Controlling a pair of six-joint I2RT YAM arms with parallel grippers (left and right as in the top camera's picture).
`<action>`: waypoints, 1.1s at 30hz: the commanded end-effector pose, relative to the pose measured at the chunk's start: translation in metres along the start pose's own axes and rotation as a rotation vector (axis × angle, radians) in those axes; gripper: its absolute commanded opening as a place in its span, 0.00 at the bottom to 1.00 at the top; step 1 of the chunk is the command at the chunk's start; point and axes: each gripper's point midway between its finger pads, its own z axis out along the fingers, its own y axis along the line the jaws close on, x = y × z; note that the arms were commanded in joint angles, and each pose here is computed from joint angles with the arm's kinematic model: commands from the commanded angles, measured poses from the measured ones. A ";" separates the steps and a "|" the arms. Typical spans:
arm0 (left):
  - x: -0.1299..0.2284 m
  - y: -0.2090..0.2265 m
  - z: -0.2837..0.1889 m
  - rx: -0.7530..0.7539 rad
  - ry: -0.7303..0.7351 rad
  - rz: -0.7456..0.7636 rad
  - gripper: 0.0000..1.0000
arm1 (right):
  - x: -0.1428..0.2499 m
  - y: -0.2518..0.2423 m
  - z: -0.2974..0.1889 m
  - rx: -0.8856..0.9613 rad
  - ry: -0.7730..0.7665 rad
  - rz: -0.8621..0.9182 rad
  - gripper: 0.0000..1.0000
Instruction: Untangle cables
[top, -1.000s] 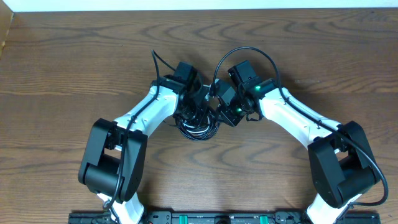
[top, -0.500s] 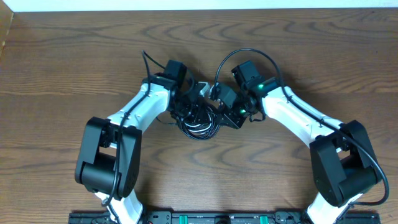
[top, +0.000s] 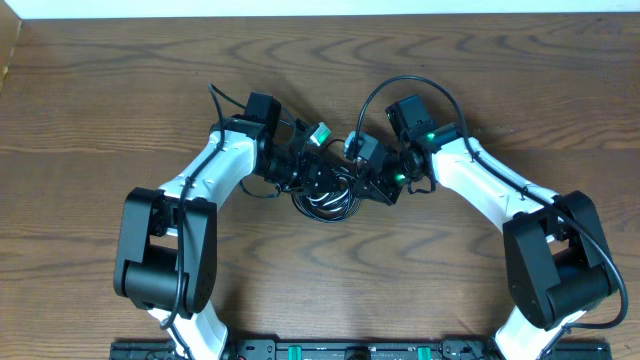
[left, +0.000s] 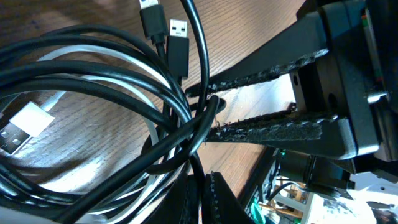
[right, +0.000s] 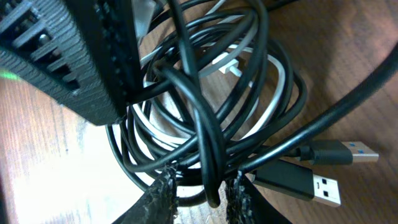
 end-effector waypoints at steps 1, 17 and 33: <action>0.000 -0.007 0.000 0.041 0.001 -0.002 0.08 | -0.001 0.005 -0.007 -0.049 -0.036 -0.031 0.24; 0.003 -0.008 0.000 0.042 0.011 -0.125 0.08 | -0.016 0.017 -0.030 -0.126 -0.140 -0.055 0.24; 0.005 -0.031 -0.003 0.176 0.027 -0.160 0.08 | -0.014 0.022 -0.019 -0.090 -0.090 -0.120 0.28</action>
